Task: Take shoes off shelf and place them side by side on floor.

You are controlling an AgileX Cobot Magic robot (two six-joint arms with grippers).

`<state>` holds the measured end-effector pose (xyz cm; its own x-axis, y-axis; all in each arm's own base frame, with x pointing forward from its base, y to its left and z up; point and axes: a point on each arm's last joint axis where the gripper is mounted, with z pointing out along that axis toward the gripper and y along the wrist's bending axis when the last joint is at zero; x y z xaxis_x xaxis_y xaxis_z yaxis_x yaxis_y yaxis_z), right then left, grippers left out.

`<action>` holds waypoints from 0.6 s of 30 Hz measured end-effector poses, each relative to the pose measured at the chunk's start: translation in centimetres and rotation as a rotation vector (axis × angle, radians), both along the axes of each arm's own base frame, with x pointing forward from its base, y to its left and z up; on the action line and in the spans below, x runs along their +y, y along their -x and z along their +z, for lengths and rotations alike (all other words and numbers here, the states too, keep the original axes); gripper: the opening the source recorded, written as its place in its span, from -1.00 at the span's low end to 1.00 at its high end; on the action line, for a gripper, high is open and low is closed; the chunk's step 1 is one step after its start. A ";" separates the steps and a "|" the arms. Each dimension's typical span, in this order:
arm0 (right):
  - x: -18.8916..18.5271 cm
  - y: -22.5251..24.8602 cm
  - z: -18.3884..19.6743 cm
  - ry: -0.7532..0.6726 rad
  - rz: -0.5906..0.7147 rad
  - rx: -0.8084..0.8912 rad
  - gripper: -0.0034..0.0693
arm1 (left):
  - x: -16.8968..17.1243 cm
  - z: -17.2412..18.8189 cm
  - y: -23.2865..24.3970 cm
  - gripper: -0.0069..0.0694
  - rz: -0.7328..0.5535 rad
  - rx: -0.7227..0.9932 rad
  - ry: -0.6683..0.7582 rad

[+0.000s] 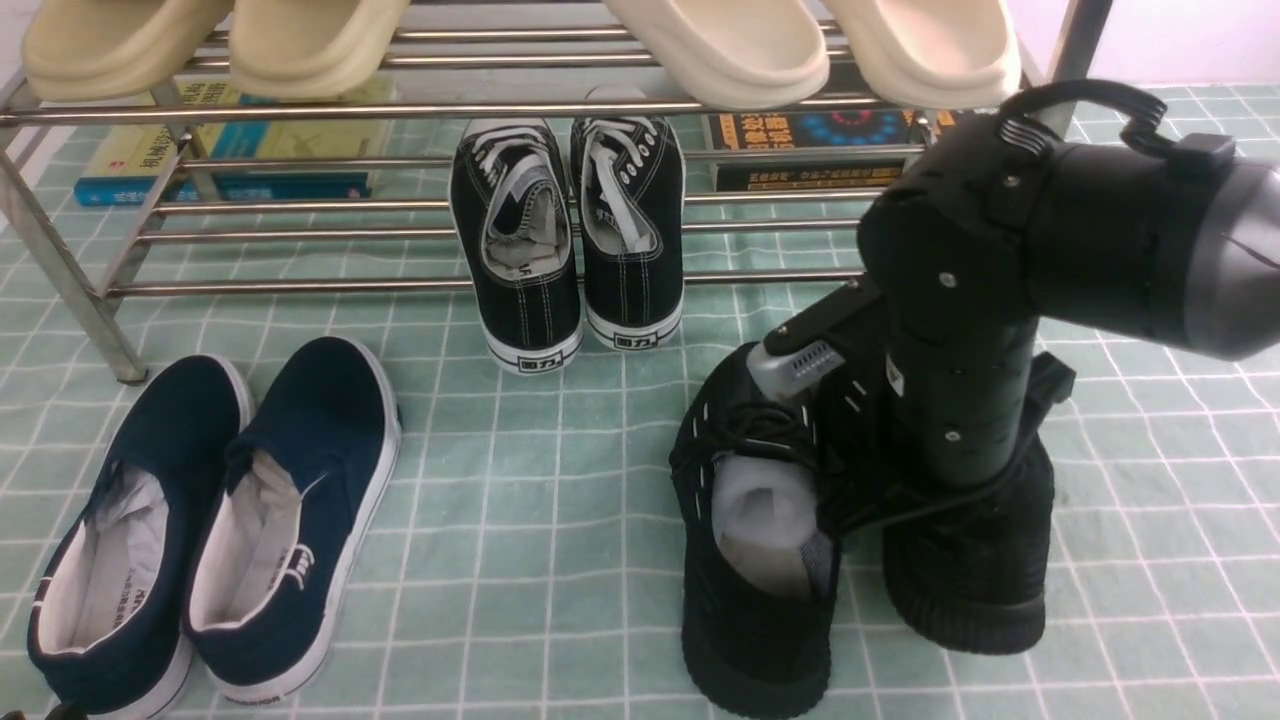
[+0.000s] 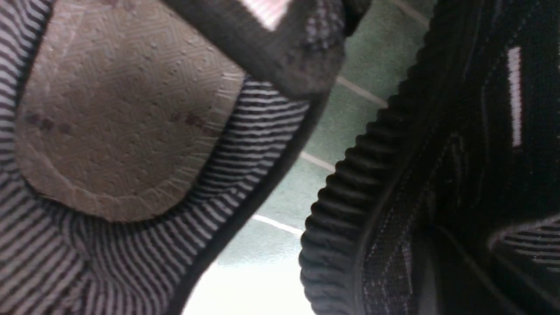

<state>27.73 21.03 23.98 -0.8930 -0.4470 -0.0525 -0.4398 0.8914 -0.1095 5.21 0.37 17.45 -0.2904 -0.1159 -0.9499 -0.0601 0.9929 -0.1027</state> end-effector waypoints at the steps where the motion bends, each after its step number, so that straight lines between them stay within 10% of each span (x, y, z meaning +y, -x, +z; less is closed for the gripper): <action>1: 0.1 0.1 0.0 -0.011 -0.005 0.006 -0.80 | 0.0 0.0 0.0 -0.19 0.000 0.000 0.000; 10: 1.1 0.4 -0.1 -0.125 -0.048 0.045 -0.71 | 0.0 0.0 0.0 -0.19 0.000 0.000 0.000; 18: 1.5 0.2 0.4 -0.142 -0.055 0.059 -0.23 | 0.0 0.0 0.0 -0.19 0.000 0.000 -0.001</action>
